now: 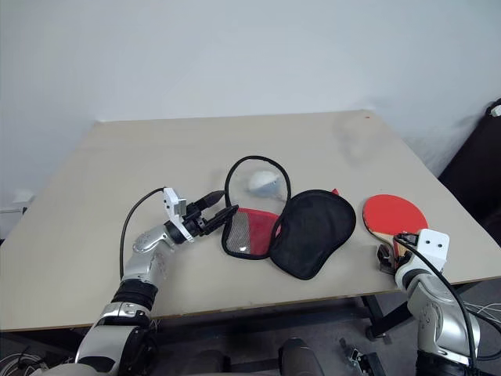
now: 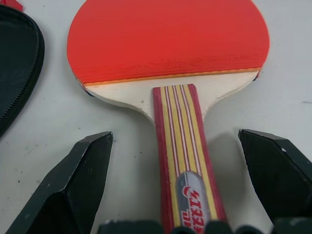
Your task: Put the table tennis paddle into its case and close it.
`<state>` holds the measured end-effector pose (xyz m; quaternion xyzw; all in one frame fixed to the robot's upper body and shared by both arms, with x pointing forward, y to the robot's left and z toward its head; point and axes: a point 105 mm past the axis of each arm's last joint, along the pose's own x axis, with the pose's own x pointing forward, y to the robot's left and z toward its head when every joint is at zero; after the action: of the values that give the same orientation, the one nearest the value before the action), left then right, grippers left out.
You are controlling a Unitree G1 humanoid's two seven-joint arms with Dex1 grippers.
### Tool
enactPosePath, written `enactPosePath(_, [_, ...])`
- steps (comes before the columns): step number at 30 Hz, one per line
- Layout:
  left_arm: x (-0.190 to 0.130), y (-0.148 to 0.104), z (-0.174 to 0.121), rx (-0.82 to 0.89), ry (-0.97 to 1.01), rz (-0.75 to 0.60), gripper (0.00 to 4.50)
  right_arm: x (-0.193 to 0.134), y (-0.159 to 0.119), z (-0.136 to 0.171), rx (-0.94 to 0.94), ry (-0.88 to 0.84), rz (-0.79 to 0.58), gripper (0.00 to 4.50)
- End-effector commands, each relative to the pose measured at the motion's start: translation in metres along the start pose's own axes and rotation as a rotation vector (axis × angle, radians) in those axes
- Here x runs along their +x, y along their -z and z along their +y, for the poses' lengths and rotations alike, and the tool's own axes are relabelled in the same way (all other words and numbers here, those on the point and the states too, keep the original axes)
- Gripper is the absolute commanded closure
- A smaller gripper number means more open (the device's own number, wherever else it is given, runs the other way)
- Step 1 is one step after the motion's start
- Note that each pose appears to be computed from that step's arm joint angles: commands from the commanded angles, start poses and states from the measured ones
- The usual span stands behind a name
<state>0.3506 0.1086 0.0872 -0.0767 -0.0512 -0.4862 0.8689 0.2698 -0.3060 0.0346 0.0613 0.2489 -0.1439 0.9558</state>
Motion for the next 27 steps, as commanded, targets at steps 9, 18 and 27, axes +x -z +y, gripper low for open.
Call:
enactPosePath(9, [0.000,-0.012,-0.023,0.047,0.263,0.146,0.86,0.003,-0.019,0.000,-0.010,0.008,-0.056,0.03])
enactPosePath(18, [-0.002,-0.003,-0.027,0.049,0.302,0.219,0.86,0.006,-0.020,0.003,-0.008,0.001,-0.062,0.58])
enactPosePath(27, [-0.003,0.004,-0.030,0.035,0.317,0.259,0.86,0.007,-0.022,0.006,-0.008,-0.009,-0.068,2.96])
